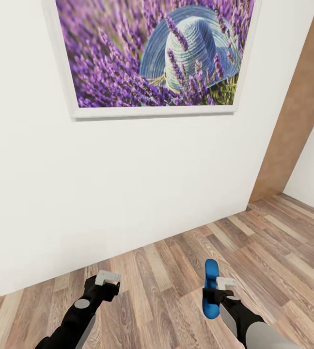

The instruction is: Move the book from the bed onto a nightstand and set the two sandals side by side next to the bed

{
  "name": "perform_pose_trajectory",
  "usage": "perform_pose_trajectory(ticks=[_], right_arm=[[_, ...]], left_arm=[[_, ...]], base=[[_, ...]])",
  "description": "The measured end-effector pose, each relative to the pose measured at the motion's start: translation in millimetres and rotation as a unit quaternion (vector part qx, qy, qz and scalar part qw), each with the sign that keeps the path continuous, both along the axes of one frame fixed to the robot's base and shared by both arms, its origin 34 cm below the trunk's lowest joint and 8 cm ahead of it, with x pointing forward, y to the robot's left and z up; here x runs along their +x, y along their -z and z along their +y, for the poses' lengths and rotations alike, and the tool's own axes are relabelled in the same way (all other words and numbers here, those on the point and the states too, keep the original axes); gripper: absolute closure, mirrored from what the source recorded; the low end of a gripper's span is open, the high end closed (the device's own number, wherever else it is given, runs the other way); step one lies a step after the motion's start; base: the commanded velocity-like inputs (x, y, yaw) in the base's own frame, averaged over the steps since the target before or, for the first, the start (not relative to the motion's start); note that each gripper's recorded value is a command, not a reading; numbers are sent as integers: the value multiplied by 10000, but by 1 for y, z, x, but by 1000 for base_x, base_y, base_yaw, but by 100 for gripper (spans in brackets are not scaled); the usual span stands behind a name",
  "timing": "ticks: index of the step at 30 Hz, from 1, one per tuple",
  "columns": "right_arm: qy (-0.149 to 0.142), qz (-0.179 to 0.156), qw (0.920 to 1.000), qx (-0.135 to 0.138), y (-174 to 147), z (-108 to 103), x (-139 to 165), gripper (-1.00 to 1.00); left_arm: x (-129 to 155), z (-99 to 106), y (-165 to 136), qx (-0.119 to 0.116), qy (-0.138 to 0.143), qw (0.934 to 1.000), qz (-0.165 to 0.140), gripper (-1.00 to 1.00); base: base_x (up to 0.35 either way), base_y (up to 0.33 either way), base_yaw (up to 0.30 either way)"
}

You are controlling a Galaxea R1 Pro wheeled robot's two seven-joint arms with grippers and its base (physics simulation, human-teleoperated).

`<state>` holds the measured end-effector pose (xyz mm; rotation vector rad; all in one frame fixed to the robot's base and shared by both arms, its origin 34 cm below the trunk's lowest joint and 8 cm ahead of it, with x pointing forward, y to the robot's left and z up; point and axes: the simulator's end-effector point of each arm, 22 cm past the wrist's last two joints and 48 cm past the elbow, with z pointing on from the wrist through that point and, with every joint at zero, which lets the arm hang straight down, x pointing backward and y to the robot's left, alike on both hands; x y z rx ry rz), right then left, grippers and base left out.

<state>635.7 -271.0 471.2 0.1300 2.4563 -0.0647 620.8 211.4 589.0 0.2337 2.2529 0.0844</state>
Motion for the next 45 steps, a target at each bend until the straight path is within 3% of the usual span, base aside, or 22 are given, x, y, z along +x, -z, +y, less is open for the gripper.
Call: perform_pose_trajectory(ticks=[25, 27, 31, 35, 45], right_arm=[[17, 14, 10000, -2, -48, -2, 5, 100], [25, 14, 10000, -5, -52, -3, 6, 100], [57, 14, 10000, -28, -59, -9, 6, 100], [69, 13, 10000, -36, -67, -11, 7, 100], [74, -213, 9997, -68, -91, -13, 15, 100]], left_arm=[[5, 2, -44, 56, -5, 10000, 41, -100], [1, 4, -39, 80, -19, 9999, 143, -100], [-33, 18, 13, 221, -96, 9965, 796, -100], [-52, 26, 32, 284, -140, 9936, 1088, -100], [-60, 17, 24, 7, -242, 9919, 1243, -100]], base=[[0, 0, 0], [0, 0, 0], [0, 0, 0], [0, 0, 0], [0, 0, 0]])
